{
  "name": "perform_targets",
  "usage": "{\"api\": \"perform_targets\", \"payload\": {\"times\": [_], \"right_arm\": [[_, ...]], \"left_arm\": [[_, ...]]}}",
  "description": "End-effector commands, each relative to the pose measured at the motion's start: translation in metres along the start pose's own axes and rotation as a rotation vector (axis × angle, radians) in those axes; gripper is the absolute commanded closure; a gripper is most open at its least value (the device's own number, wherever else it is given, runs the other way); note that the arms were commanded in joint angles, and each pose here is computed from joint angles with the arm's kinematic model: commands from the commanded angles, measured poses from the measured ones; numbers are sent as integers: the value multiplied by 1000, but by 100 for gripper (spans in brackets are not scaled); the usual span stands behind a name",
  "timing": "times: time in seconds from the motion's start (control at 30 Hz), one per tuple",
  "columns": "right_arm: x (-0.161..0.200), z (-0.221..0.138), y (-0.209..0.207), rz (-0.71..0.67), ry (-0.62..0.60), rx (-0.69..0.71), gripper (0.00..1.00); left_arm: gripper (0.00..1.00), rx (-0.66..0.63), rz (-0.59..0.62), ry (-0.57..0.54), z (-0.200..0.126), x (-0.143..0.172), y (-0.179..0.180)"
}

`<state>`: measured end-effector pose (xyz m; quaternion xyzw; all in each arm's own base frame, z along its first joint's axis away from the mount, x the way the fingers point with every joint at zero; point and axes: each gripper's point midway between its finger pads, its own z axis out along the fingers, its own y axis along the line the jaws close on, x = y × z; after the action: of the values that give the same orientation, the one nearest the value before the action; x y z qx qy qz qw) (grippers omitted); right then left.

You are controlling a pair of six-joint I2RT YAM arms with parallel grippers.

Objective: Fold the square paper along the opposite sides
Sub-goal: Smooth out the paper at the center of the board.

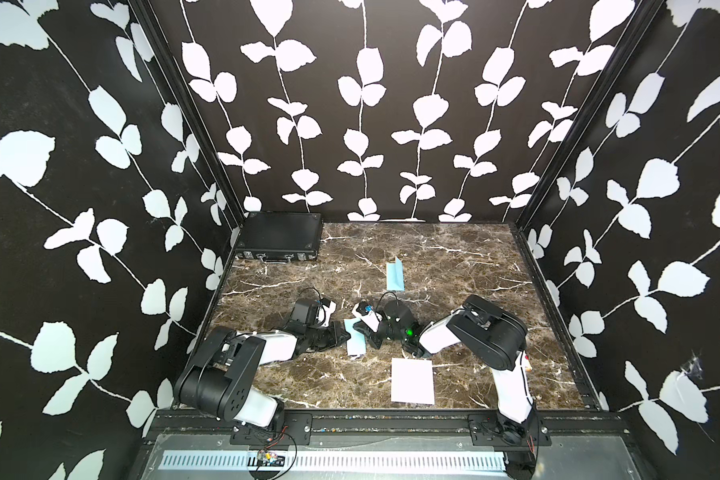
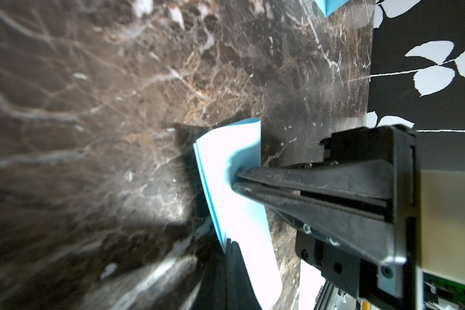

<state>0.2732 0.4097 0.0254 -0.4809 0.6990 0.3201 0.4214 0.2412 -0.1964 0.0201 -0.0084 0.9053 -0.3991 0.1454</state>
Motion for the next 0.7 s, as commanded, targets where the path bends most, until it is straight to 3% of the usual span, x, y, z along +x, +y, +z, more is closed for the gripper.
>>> {"api": "perform_targets", "payload": {"times": [0.0,0.23,0.5,0.67], "right_arm": [[22,-7,-25,29,59,112,91],[30,-10,-45,72,77,168,94],[-42,-29,-6,74,-96,-37,90],[-29,-18,19,70,-60,-114,90]], "left_arm": [[100,-72,-43,53,0,21,24],[100,-76,-53,43,-2,22,28],[100,-89,-18,23,-1,8,26],[100,-92,-23,27,3,8,30]]}}
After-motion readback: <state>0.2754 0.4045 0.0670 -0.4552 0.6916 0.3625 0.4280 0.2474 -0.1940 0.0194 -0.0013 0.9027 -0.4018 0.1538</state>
